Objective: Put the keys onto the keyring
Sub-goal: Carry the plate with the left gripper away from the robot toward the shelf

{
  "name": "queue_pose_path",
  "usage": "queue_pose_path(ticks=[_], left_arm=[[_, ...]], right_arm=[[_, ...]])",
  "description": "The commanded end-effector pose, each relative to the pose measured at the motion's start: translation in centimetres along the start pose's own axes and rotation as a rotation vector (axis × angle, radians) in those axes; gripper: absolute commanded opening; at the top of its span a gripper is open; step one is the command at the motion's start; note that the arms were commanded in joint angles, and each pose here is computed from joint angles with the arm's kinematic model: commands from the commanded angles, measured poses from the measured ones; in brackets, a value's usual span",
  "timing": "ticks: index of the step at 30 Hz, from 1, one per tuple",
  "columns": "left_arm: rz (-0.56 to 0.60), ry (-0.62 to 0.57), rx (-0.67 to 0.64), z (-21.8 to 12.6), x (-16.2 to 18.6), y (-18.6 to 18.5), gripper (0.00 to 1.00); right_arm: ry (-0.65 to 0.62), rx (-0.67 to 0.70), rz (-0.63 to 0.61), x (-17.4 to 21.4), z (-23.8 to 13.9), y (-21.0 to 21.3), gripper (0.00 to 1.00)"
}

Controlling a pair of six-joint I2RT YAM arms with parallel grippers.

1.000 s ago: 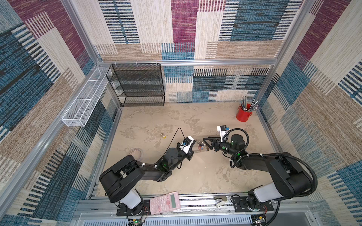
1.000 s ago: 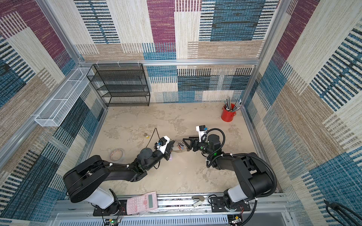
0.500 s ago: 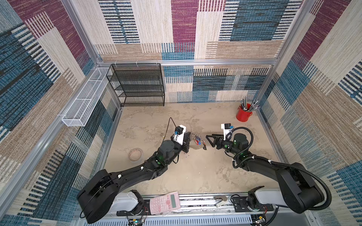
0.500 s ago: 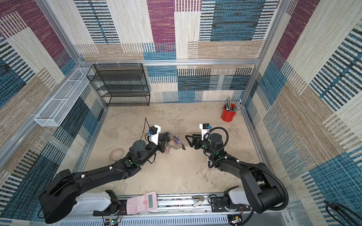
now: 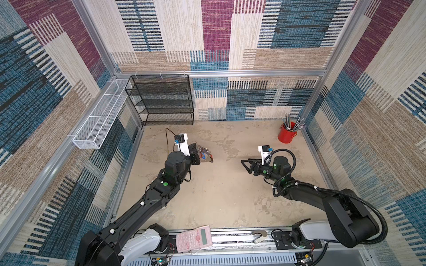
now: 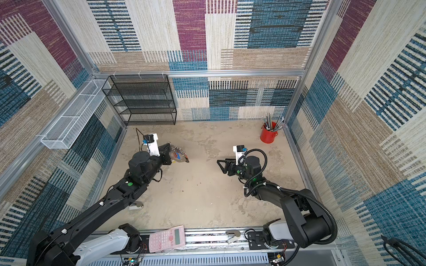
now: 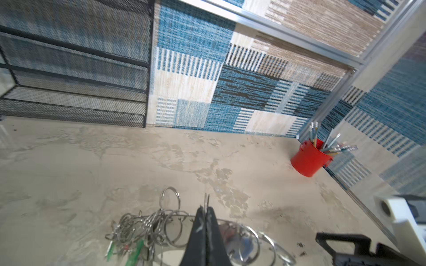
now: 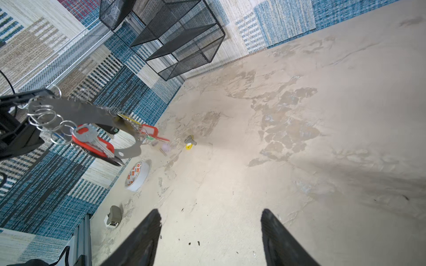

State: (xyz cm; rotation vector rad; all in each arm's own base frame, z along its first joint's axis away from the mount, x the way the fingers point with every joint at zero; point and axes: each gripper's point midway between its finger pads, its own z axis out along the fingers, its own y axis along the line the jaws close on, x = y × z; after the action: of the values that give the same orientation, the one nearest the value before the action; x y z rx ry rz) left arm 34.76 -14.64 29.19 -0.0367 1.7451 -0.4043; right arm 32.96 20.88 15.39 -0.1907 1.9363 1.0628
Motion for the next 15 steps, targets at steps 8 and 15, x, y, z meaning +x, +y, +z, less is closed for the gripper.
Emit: queue_pose_path(ticks=[8,15], left_arm=[[0.019,0.016,-0.285,2.4,-1.1,7.9,0.0],[-0.012,0.03,-0.345,4.7,0.3,11.6,0.0]], right_arm=[[0.039,-0.106,-0.003,0.6,1.1,2.3,0.71],[0.069,-0.122,-0.005,1.5,1.5,2.7,0.71]])
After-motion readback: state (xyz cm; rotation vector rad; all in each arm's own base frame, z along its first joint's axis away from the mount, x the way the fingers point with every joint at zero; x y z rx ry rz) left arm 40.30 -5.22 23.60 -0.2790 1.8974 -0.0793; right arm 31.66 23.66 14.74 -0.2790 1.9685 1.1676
